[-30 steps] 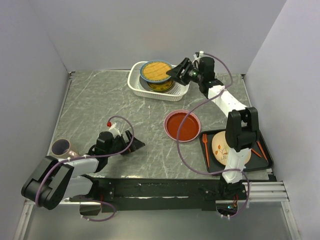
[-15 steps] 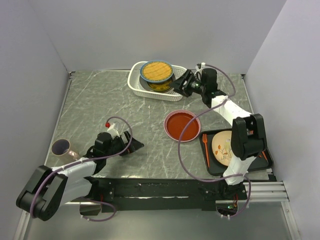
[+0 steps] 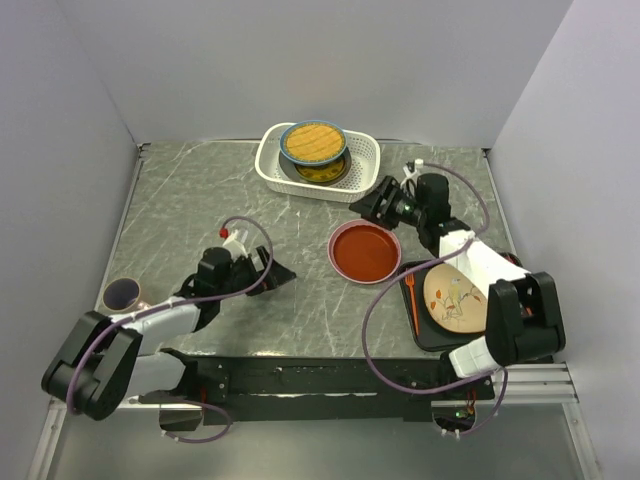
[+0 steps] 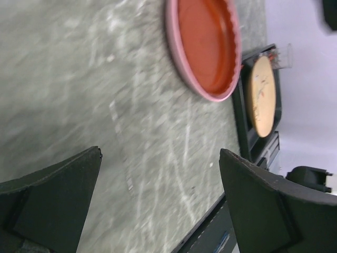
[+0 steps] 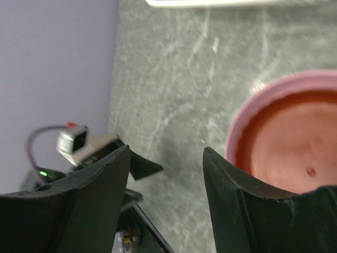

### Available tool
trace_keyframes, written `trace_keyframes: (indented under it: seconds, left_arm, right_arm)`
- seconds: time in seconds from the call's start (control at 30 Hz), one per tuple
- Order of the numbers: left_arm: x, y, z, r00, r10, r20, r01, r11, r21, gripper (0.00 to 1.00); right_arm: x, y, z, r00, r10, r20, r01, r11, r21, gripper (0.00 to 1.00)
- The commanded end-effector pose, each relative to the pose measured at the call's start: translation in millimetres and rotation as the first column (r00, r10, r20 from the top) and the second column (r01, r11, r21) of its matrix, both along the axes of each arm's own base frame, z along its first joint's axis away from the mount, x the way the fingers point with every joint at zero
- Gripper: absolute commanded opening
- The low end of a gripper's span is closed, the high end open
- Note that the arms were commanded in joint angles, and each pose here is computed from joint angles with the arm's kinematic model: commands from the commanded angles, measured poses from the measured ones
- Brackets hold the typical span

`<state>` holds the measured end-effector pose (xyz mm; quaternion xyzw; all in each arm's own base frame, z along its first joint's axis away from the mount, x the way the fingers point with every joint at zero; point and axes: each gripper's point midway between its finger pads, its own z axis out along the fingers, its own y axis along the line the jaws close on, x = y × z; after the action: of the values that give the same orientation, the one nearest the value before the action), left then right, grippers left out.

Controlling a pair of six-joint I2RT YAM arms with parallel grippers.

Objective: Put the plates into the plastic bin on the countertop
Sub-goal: Pick up the plate at the center of the board.

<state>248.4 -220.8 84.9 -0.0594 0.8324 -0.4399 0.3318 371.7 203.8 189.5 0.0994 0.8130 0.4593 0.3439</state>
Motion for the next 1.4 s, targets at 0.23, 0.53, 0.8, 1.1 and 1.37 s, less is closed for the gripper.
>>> trace_keyframes:
  seconds: [0.23, 0.53, 0.8, 1.1, 1.37]
  left_arm:
    - [30, -44, 52, 0.989, -0.094, 0.11, 0.094, 0.996, 0.003, 0.99]
    - [39, -50, 63, 0.989, -0.091, 0.119, 0.087, 0.996, 0.036, 0.99]
    - [66, -80, 58, 0.983, -0.143, 0.118, 0.128, 0.984, 0.125, 0.9]
    - [88, -122, 48, 0.972, -0.209, 0.11, 0.189, 0.968, 0.167, 0.79]
    - [96, -150, 32, 0.963, -0.255, 0.091, 0.234, 0.953, 0.192, 0.74]
  right_arm:
    - [-60, -46, -18, 0.995, -0.09, 0.048, 0.093, 0.994, -0.065, 0.67]
    - [-79, -51, -51, 0.995, -0.101, 0.007, 0.102, 0.994, -0.035, 0.67]
    - [-90, -57, -62, 0.993, -0.119, -0.007, 0.119, 0.992, -0.041, 0.67]
    - [-95, -72, -63, 0.984, -0.179, 0.006, 0.179, 0.982, -0.052, 0.67]
    - [-100, -87, -73, 0.98, -0.2, -0.013, 0.199, 0.978, -0.063, 0.67]
